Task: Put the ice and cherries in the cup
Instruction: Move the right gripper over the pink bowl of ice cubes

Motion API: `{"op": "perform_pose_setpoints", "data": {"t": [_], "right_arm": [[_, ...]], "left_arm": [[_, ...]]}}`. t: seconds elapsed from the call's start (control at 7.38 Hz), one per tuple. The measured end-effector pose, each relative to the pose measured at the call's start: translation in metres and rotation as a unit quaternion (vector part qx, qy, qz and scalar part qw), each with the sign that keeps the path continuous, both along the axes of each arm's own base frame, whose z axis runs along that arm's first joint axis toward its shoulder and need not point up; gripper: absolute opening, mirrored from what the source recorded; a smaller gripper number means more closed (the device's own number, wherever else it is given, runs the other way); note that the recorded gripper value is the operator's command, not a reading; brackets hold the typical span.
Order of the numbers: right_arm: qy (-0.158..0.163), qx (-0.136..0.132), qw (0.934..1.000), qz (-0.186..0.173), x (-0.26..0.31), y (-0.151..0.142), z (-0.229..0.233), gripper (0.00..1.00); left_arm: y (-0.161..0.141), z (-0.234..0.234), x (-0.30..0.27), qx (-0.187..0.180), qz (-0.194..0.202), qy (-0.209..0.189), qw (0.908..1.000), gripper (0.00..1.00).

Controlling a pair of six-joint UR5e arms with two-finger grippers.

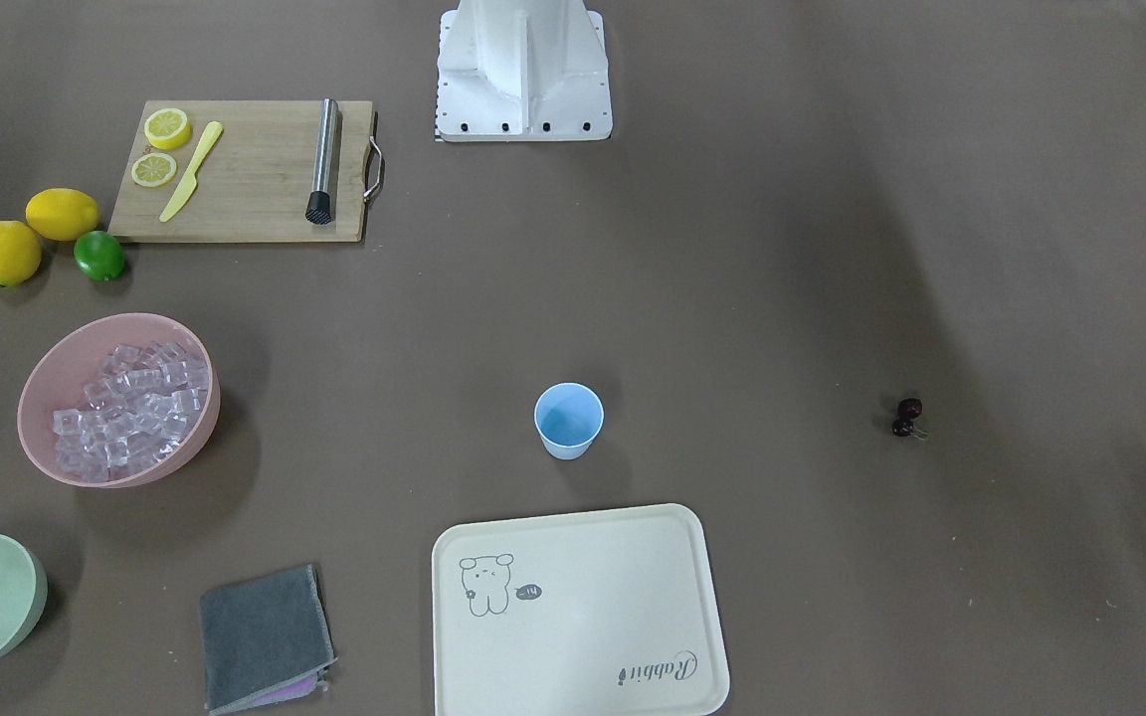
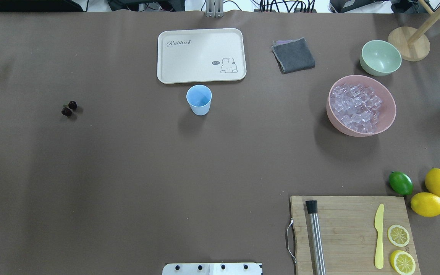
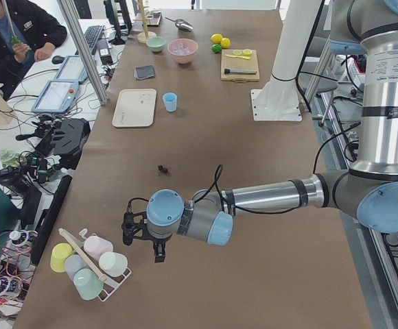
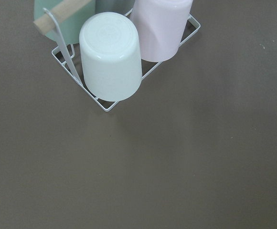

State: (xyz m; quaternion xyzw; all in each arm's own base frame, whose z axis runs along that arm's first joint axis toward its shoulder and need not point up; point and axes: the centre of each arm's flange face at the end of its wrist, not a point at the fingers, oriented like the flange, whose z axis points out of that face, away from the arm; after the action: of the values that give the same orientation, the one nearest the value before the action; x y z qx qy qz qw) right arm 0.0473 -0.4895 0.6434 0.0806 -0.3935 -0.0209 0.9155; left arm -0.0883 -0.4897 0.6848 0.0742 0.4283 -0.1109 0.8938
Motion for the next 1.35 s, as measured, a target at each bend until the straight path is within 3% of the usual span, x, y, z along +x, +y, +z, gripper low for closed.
{"op": "perform_pose_setpoints", "data": {"t": [0.41,0.68,0.95,1.35], "right_arm": [[-0.001,0.014,0.9999,-0.004,-0.007,-0.010,-0.015,1.00],[-0.013,0.044,0.9989,-0.012,-0.038,-0.041,-0.069,1.00],[-0.024,0.050,0.9983,-0.021,-0.114,-0.045,-0.136,0.99],[-0.002,0.055,0.9981,-0.026,-0.275,-0.030,-0.211,0.95]], "left_arm": [[0.002,-0.005,0.000,0.018,0.002,-0.001,0.9998,0.98],[0.002,-0.007,0.001,0.025,0.002,0.003,0.9997,0.98],[0.006,-0.003,0.002,0.021,0.002,0.006,0.9998,0.98],[0.018,0.005,0.002,0.014,0.002,0.009,0.9999,0.98]]}}
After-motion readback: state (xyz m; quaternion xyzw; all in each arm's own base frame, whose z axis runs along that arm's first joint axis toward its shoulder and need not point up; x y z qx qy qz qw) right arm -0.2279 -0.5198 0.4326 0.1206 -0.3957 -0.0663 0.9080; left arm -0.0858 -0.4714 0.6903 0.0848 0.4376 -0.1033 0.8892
